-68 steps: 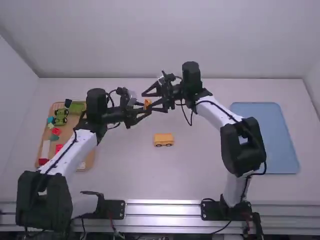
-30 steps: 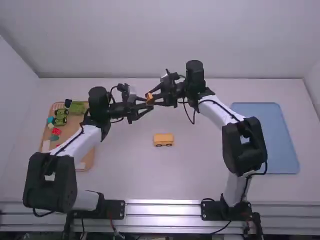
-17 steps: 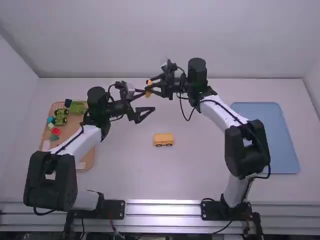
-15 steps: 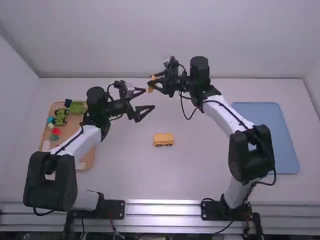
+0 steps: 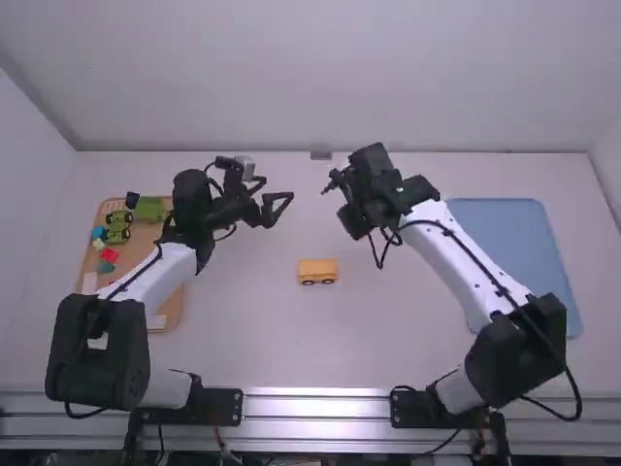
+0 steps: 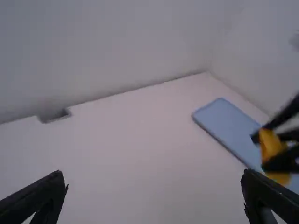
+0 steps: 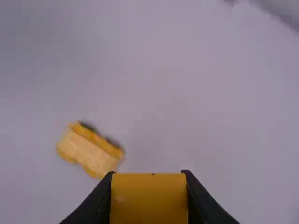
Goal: Assemble lego blocks to make yellow taxi
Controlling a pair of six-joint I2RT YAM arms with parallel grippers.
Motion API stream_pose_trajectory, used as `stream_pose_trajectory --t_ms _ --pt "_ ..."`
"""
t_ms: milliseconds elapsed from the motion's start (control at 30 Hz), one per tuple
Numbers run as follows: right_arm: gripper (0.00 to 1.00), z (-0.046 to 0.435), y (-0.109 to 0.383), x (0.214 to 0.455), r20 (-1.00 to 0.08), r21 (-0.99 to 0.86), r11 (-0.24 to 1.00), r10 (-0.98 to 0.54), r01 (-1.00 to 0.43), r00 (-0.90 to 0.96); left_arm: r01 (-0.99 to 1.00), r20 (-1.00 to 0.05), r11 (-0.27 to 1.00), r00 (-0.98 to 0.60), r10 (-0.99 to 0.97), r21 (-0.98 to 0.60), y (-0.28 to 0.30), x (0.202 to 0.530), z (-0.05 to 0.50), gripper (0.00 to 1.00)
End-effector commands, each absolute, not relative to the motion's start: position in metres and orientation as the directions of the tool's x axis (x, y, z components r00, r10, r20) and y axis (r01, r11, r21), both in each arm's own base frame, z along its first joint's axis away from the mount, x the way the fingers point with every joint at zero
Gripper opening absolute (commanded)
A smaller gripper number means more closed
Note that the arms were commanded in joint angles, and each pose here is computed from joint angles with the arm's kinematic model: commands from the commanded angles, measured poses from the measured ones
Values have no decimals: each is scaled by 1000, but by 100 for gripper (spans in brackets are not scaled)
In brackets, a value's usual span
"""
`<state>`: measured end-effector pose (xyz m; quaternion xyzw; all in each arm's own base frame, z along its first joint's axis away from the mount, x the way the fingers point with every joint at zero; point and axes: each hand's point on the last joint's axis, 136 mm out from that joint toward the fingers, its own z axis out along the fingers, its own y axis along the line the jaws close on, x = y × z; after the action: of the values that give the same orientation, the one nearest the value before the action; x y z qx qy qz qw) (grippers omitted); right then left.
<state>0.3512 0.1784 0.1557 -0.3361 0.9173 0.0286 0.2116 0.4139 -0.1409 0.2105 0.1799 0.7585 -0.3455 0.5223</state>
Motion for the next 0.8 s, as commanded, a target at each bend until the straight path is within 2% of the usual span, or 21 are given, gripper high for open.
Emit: stream_pose_trajectory --t_ms 0,67,167,333,500,600,767 --pt "6 126 160 351 -273 -161 720 -689 -675 -671 643 -941 721 -335 -35 -256 -136 418 212 99" --pt "4 111 154 344 -202 -146 684 -728 -714 -656 708 -959 683 -280 34 -182 -143 411 212 99" --pt "3 87 149 338 -112 -109 612 -790 -783 -602 828 -980 559 -151 132 -53 -153 392 215 99" --pt "0 39 157 326 -32 15 376 -926 -927 -376 946 -988 319 14 152 63 -153 352 217 99" --pt "0 11 166 325 -27 69 334 -941 -940 -337 959 -958 230 98 269 163 -155 331 176 99" --pt "0 0 165 323 -10 91 325 -945 -941 -327 963 -938 194 118 327 189 -158 321 160 99" --pt "0 -12 163 319 0 117 226 -974 -967 -228 967 -929 184 104 355 178 -158 316 152 99"
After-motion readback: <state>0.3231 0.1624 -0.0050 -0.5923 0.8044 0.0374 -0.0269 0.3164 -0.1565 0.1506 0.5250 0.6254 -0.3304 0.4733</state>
